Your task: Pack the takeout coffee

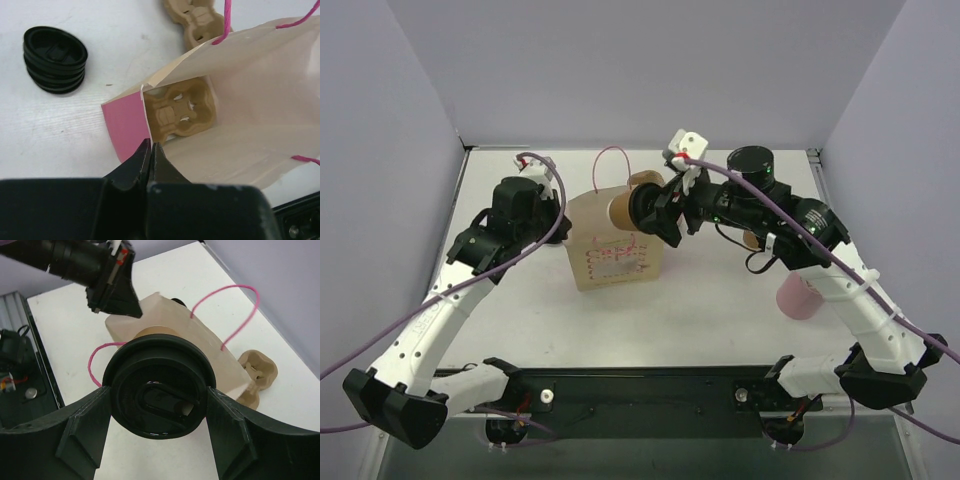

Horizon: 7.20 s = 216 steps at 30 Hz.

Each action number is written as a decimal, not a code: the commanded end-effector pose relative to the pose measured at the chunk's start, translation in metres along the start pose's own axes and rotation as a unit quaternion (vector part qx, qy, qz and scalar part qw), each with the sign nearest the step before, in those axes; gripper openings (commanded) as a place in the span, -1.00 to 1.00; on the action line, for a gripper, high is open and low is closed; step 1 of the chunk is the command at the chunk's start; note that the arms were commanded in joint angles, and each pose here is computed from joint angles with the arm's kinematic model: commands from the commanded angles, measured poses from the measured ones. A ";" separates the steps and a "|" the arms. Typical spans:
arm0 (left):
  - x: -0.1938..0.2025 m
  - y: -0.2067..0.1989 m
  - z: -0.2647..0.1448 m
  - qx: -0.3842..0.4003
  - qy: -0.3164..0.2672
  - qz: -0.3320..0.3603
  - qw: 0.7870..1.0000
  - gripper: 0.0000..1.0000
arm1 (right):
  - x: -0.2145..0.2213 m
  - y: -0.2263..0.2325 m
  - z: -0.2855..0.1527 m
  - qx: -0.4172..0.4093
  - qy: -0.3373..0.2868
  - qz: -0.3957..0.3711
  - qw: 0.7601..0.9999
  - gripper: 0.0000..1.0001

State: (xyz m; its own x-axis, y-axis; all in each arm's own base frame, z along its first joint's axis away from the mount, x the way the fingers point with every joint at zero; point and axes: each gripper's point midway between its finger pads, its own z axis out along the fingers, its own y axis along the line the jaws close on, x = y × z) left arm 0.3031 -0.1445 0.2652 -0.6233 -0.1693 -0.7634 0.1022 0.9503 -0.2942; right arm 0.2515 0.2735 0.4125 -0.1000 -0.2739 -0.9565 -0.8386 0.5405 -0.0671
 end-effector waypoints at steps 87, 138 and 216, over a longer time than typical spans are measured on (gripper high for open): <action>0.077 -0.013 -0.073 0.184 -0.051 -0.016 0.981 -1.00 | 0.148 0.079 0.062 -0.027 0.212 -0.360 0.908 -0.25; 0.102 -0.021 -0.072 0.264 -0.093 0.095 0.955 -1.00 | 0.165 0.065 0.094 -0.028 0.212 -0.531 0.820 -0.39; 0.103 -0.022 -0.073 0.264 -0.091 0.041 0.959 -1.00 | 0.242 0.015 0.155 -0.010 0.225 -0.475 0.851 -0.39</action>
State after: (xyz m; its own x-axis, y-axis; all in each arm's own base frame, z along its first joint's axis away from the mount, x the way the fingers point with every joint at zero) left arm 0.1766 -0.1623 0.2201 -0.4913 -0.1481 -0.8583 0.5454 0.7160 -0.4358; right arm 0.2932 0.3362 0.1386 0.4603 -0.8538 -0.2432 -0.6693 -0.1538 -0.7269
